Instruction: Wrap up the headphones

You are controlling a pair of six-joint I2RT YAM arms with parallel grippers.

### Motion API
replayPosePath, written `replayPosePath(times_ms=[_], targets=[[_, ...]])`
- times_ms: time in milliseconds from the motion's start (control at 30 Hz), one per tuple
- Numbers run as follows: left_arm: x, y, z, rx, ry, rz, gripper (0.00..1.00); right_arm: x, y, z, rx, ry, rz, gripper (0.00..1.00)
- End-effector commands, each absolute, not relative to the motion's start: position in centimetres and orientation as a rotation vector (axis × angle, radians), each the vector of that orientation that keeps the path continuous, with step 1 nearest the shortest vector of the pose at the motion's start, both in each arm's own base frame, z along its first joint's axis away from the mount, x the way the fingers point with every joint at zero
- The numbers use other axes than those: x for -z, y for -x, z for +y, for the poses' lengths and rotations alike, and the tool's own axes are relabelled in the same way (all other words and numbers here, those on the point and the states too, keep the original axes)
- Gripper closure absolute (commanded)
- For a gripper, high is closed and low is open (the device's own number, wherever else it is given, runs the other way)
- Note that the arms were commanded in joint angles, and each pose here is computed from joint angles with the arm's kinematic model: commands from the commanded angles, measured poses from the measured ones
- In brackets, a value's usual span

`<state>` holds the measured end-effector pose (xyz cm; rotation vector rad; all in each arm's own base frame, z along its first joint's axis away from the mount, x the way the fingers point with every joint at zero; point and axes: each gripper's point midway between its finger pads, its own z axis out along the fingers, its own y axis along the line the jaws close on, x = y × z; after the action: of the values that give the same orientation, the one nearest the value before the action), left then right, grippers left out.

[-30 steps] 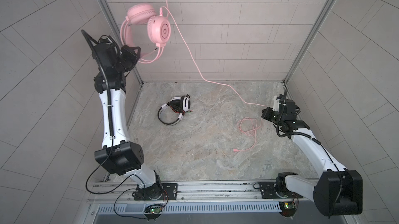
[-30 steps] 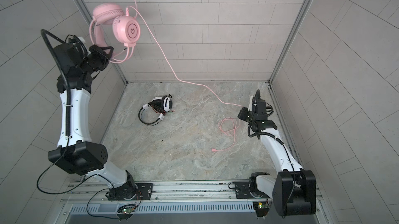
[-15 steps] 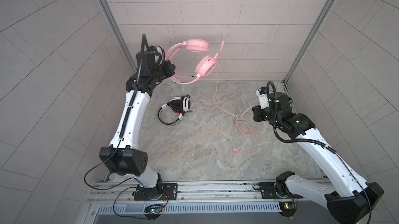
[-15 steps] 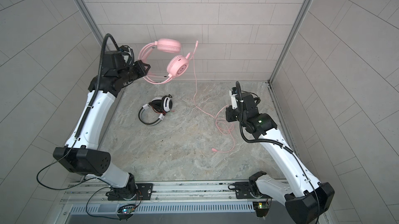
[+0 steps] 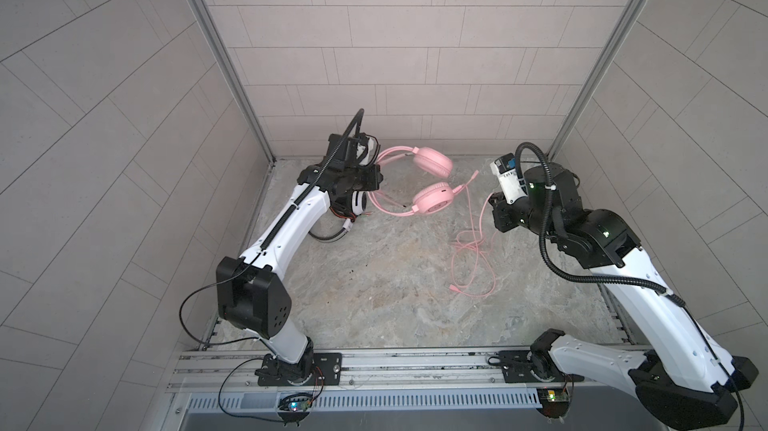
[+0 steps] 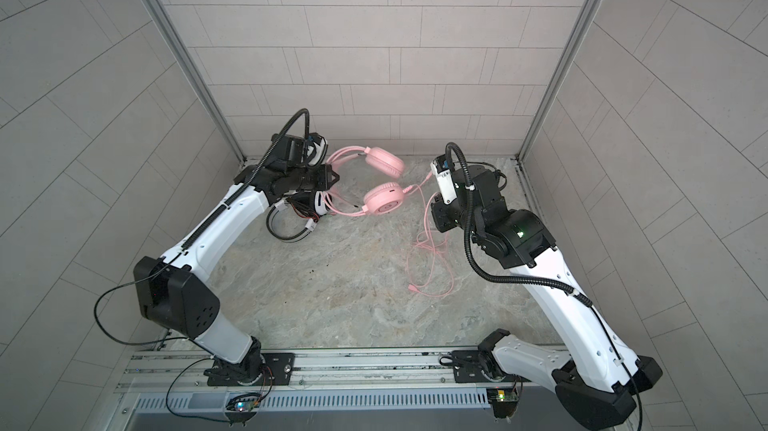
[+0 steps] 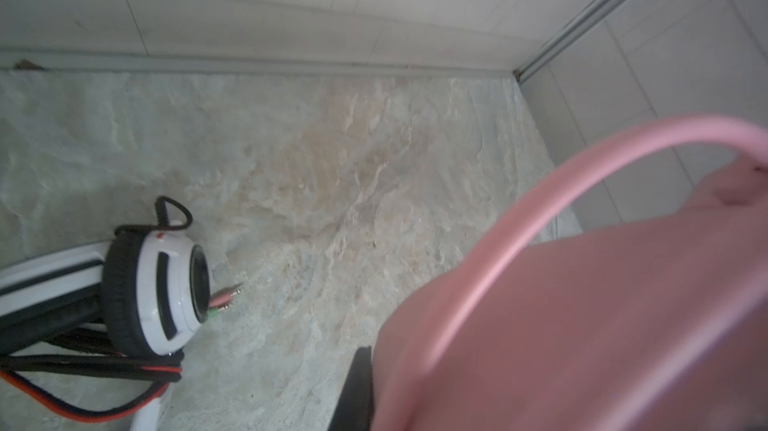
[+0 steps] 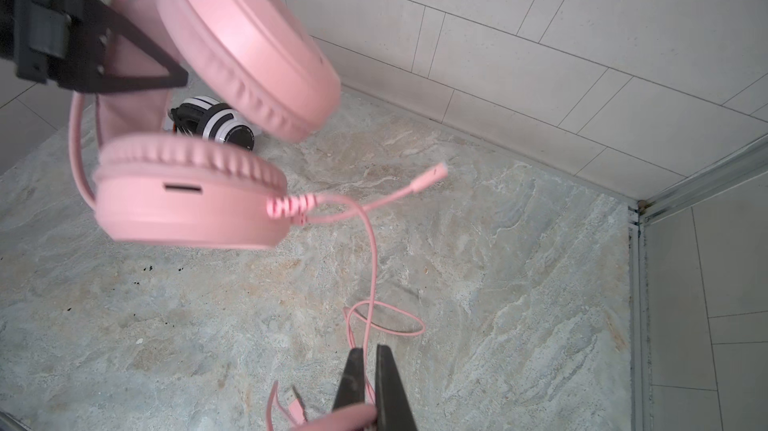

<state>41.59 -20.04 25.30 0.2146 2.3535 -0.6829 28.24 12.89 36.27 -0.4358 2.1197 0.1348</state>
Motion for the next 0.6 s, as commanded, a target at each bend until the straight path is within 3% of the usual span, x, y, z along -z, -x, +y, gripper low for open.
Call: replayPosePath(times_ms=[0,567], targets=[[-27.0,-41.9,-22.2,0.796,-0.301,2.25,1.0,-36.7,-27.8,13.0,-0.095,0.503,2.135,1.0],[-23.1,-37.9,-27.7,0.826,-0.601,2.361,1.0,-40.1,-29.4,16.9,-0.013,0.643,2.068,1.0]])
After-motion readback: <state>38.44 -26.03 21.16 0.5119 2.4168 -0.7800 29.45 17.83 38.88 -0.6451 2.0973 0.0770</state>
